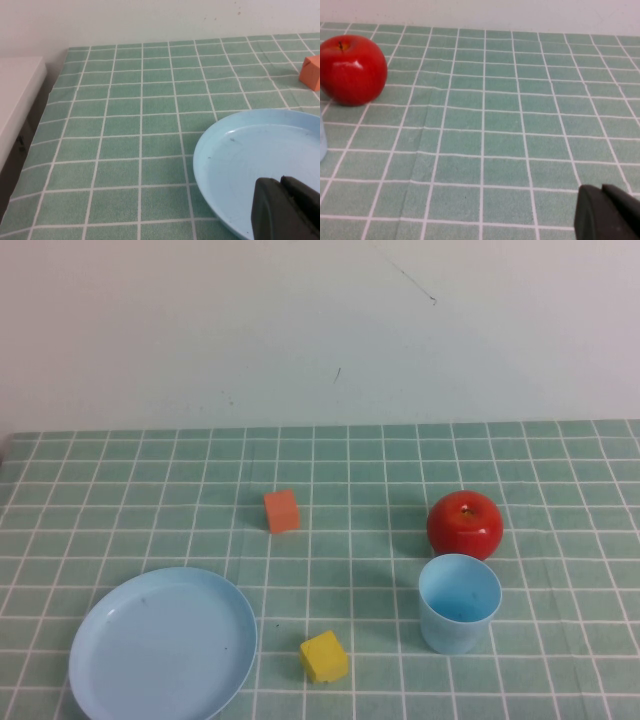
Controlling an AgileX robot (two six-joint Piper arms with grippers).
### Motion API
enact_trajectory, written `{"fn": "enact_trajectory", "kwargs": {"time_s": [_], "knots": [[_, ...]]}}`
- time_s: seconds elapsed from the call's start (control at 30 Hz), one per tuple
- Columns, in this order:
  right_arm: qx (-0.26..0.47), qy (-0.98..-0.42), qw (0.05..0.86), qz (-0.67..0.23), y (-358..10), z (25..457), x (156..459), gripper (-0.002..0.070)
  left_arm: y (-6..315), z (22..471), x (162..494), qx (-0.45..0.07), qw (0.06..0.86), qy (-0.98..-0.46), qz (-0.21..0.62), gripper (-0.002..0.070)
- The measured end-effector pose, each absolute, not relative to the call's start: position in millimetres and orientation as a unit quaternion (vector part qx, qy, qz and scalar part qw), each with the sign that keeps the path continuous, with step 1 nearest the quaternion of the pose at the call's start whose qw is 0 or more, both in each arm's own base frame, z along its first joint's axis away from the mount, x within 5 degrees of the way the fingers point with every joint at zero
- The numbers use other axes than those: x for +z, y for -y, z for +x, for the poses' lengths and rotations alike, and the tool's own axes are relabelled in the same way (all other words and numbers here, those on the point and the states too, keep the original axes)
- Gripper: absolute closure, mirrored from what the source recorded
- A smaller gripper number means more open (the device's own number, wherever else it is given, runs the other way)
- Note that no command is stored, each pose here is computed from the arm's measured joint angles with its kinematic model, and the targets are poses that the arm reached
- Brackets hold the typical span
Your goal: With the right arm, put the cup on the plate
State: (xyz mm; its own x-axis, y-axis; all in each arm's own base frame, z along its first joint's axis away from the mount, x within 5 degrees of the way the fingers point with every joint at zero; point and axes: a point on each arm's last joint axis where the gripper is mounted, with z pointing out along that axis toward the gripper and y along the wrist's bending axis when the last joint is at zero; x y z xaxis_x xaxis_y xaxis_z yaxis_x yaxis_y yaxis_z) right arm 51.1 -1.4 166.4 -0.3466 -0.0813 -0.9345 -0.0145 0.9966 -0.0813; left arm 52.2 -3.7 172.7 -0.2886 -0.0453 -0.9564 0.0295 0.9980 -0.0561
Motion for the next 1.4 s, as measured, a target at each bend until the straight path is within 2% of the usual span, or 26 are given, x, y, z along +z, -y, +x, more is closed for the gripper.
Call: {"fn": "enact_trajectory", "kwargs": {"time_s": [1.27, 1.4], "knots": [[-0.029, -0.820, 0.571, -0.029, 1.4, 51.1, 166.4, 0.0679, 3.7, 52.2, 172.7, -0.032, 0.596, -0.802, -0.006, 0.0678], [-0.054, -0.819, 0.570, -0.044, 3.6, 51.1, 166.6, 0.0679, 3.7, 52.2, 172.7, -0.032, 0.596, -0.802, -0.006, 0.0678]]}}
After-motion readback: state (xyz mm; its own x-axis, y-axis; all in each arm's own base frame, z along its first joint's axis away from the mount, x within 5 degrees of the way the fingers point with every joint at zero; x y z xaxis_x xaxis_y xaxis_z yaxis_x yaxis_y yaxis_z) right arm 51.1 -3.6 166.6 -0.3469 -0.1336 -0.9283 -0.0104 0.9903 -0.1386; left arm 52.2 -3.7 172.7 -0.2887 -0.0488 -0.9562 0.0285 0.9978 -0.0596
